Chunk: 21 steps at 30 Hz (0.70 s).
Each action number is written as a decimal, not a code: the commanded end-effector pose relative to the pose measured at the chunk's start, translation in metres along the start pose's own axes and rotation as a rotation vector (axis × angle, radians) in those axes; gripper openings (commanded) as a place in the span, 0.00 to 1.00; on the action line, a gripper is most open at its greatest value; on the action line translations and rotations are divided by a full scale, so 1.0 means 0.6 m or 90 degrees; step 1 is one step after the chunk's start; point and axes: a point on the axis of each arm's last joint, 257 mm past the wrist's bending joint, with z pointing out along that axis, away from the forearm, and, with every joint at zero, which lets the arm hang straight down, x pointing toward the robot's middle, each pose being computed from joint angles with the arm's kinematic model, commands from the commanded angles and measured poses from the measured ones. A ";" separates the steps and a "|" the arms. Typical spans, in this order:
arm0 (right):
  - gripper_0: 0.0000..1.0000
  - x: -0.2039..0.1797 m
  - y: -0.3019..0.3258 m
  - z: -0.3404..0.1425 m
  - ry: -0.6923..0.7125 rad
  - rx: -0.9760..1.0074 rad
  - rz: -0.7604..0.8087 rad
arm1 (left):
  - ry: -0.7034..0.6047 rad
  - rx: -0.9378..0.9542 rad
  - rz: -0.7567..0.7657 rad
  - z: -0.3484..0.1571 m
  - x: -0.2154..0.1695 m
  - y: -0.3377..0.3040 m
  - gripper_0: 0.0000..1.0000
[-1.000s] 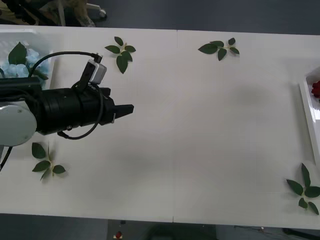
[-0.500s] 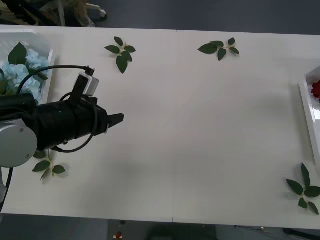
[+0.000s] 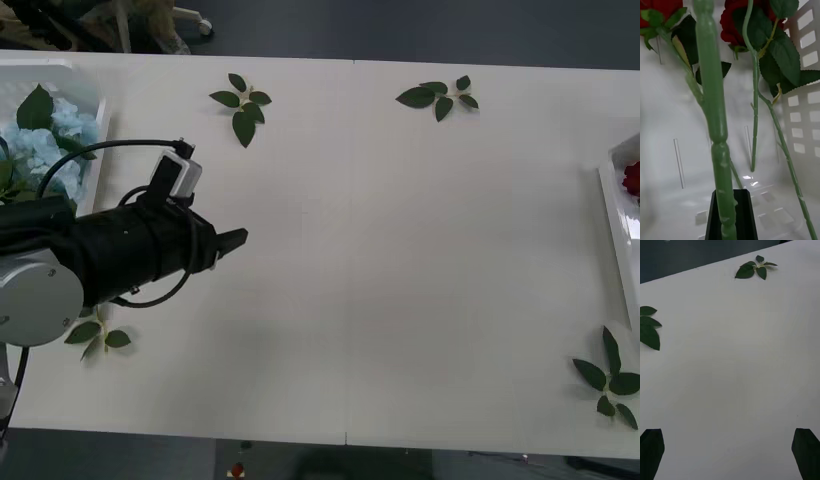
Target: Put the red flowers into the right box and the blue flowers into the left box
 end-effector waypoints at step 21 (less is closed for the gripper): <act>0.95 -0.031 -0.030 0.004 -0.032 0.029 -0.063 | -0.049 0.000 0.068 0.014 -0.050 -0.020 1.00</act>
